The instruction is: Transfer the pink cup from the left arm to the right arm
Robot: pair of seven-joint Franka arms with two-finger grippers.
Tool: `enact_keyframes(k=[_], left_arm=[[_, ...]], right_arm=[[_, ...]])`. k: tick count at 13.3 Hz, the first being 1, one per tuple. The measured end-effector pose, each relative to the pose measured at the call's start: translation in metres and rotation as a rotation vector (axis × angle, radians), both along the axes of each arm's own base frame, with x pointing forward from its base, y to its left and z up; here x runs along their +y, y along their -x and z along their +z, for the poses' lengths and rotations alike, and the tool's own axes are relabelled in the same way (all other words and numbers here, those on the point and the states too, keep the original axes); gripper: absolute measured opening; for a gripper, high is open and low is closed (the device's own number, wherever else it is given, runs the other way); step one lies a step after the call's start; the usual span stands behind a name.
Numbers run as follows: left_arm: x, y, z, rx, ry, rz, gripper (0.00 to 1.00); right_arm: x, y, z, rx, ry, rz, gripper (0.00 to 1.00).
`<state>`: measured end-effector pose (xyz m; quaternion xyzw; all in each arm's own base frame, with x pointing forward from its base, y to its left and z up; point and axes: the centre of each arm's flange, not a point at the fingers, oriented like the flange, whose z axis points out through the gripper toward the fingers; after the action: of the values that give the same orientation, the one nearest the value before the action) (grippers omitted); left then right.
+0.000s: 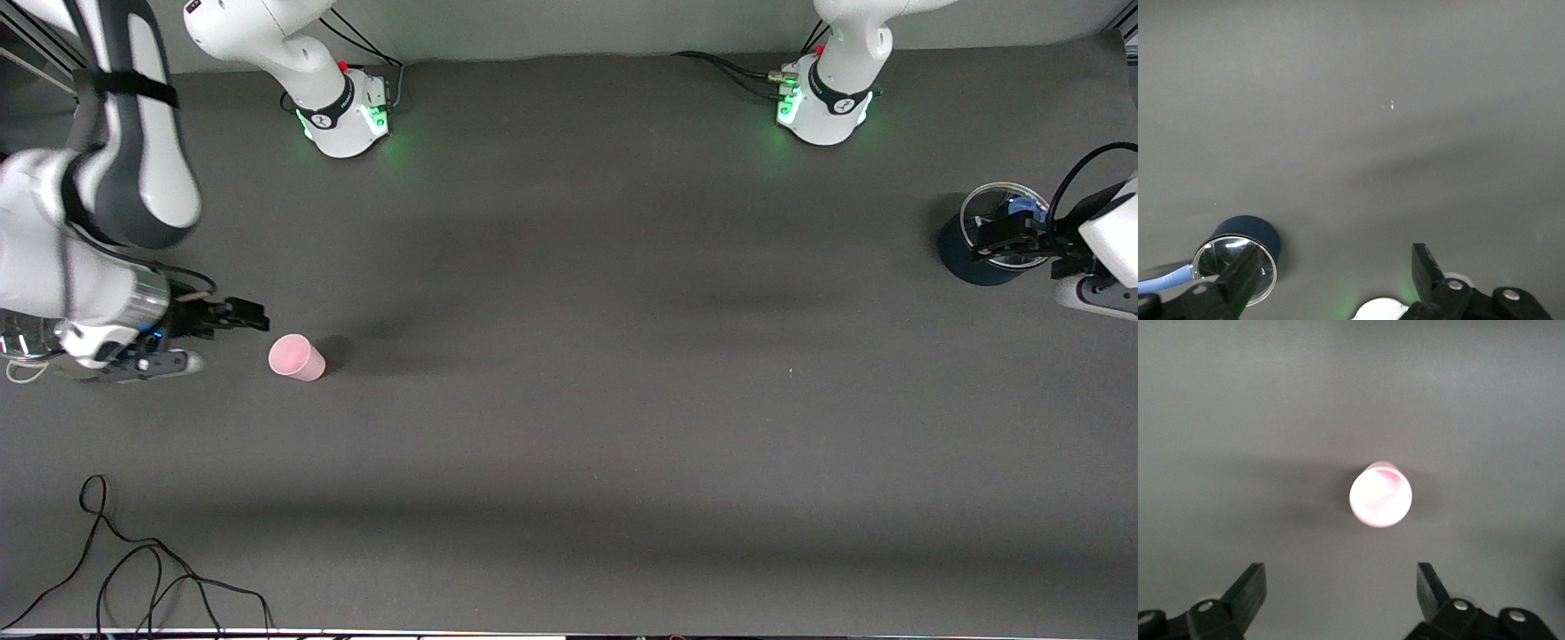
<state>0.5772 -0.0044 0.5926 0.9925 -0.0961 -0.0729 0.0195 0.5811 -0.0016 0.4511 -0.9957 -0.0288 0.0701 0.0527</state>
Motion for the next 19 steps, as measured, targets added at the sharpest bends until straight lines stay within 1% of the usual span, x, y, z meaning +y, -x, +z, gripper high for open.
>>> enact_keyframes(k=[2,5,7,8,11,14,19], left_arm=[[-0.016,-0.001,0.002,-0.019,-0.032,0.008,1.0],[-0.03,-0.004,0.003,-0.053,-0.048,0.028,1.0],[-0.028,-0.006,0.004,-0.063,-0.049,0.036,1.0],[-0.027,-0.006,0.004,-0.064,-0.05,0.039,1.0],[-0.03,-0.006,0.004,-0.067,-0.063,0.04,1.0],[-0.038,-0.005,0.006,-0.072,-0.076,0.032,1.0],[-0.031,-0.004,0.008,-0.075,-0.07,0.05,1.0]], right_arm=[[0.008,-0.003,0.059,0.022,-0.004,-0.033,1.0],[0.0,0.003,0.14,0.01,0.007,-0.097,1.0],[-0.023,0.012,0.172,0.007,0.013,-0.135,1.0],[-0.033,0.015,0.177,0.01,0.015,-0.152,1.0],[-0.04,0.014,0.166,0.046,0.027,-0.17,1.0],[-0.041,0.013,0.161,0.058,0.034,-0.174,1.0],[-0.041,0.014,0.16,0.069,0.033,-0.173,1.0]])
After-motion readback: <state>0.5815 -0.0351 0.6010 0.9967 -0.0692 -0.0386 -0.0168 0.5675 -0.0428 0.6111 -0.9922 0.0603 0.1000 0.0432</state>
